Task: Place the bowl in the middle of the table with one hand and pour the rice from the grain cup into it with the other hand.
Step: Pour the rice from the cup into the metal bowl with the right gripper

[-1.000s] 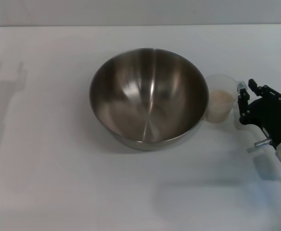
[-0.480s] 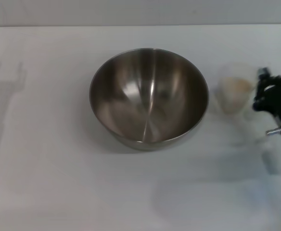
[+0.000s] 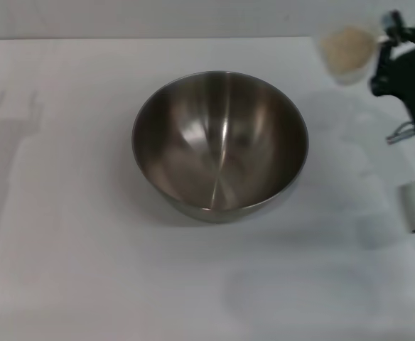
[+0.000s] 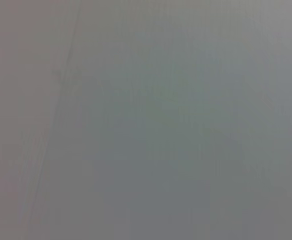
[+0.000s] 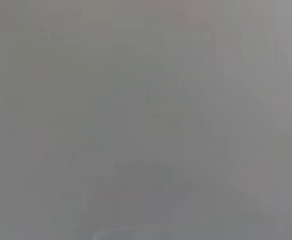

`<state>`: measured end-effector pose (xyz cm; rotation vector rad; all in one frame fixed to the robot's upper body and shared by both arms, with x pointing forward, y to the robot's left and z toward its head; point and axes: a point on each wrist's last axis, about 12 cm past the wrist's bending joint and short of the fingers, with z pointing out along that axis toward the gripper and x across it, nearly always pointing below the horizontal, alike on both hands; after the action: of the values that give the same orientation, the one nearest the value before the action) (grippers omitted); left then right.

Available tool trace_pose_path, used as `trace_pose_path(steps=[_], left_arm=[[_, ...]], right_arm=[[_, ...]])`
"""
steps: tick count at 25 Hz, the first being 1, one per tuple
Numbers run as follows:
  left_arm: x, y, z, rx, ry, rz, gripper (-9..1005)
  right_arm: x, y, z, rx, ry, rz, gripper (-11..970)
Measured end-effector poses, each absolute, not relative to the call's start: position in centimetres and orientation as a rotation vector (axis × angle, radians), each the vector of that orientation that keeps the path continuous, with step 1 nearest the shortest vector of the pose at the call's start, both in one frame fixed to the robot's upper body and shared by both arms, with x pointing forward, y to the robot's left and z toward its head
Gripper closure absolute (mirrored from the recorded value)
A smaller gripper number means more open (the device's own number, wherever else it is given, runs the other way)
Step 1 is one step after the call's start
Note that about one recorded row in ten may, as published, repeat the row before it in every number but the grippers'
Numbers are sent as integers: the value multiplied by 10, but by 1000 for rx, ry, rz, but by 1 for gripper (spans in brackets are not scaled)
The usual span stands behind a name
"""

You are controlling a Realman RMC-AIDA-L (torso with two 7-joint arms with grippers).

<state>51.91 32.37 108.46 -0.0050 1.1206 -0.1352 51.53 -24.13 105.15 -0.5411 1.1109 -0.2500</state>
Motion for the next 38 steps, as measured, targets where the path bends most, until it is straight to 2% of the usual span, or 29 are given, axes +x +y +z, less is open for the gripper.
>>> trace_pose_path(steps=[4, 14, 38], left_arm=[[519, 322, 1087, -3, 1106, -140, 388], [521, 322, 1089, -4, 1096, -139, 384], [521, 322, 1086, -25, 1106, -130, 375]], right_arm=[[523, -215, 1056, -844, 924, -481, 952], [525, -194, 1053, -1209, 603, -820, 951], [555, -190, 1070, -1501, 10, -992, 951]])
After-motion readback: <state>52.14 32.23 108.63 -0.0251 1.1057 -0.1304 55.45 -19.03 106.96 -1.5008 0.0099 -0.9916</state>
